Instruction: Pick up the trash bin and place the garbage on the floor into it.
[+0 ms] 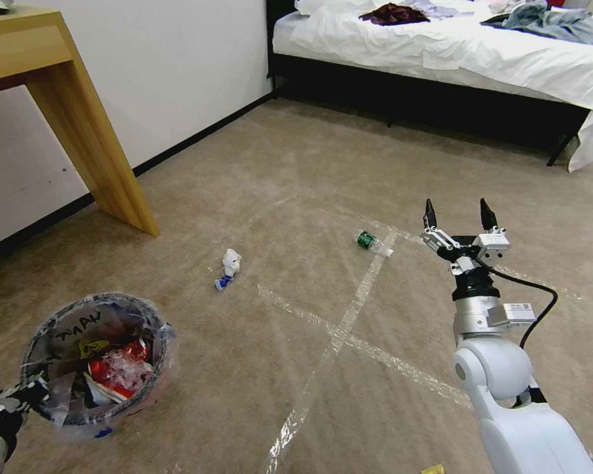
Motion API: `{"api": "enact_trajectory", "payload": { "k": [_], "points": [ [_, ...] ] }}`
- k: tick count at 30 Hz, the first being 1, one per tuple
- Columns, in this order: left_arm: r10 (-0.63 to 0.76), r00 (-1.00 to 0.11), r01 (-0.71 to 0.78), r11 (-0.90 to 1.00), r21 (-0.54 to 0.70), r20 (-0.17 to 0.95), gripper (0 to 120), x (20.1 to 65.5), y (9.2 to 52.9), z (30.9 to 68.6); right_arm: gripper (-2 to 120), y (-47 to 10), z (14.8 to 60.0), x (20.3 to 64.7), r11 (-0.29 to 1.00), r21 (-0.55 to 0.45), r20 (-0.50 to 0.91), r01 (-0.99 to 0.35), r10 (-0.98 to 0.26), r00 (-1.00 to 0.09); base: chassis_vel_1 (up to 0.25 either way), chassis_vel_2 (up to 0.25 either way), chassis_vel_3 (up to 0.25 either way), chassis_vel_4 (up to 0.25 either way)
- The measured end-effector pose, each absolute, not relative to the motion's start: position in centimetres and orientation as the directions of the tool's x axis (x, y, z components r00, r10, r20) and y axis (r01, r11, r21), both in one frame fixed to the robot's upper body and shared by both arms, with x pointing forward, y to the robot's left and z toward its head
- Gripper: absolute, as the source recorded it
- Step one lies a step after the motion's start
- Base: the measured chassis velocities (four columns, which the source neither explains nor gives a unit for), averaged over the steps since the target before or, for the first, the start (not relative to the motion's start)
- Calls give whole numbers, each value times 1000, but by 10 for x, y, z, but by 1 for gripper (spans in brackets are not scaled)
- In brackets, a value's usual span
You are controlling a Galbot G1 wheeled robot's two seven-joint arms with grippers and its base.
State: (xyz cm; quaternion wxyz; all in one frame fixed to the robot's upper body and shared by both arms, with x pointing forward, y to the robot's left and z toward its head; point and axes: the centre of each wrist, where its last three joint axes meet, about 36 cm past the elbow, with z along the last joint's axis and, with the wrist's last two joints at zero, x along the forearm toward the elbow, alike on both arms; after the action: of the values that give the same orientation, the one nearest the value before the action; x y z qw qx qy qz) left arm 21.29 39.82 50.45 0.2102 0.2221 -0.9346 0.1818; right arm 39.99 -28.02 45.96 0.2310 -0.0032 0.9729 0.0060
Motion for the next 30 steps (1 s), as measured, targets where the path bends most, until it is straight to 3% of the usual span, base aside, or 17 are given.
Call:
{"api": "enact_trajectory", "payload": {
  "k": [30],
  "points": [
    [-341,-811,-496,832,-249,475,0,213,399,502,100,-281,455,399,1000,5,-446,-5,-2,-895,-69,76,76,-76]
  ]
}}
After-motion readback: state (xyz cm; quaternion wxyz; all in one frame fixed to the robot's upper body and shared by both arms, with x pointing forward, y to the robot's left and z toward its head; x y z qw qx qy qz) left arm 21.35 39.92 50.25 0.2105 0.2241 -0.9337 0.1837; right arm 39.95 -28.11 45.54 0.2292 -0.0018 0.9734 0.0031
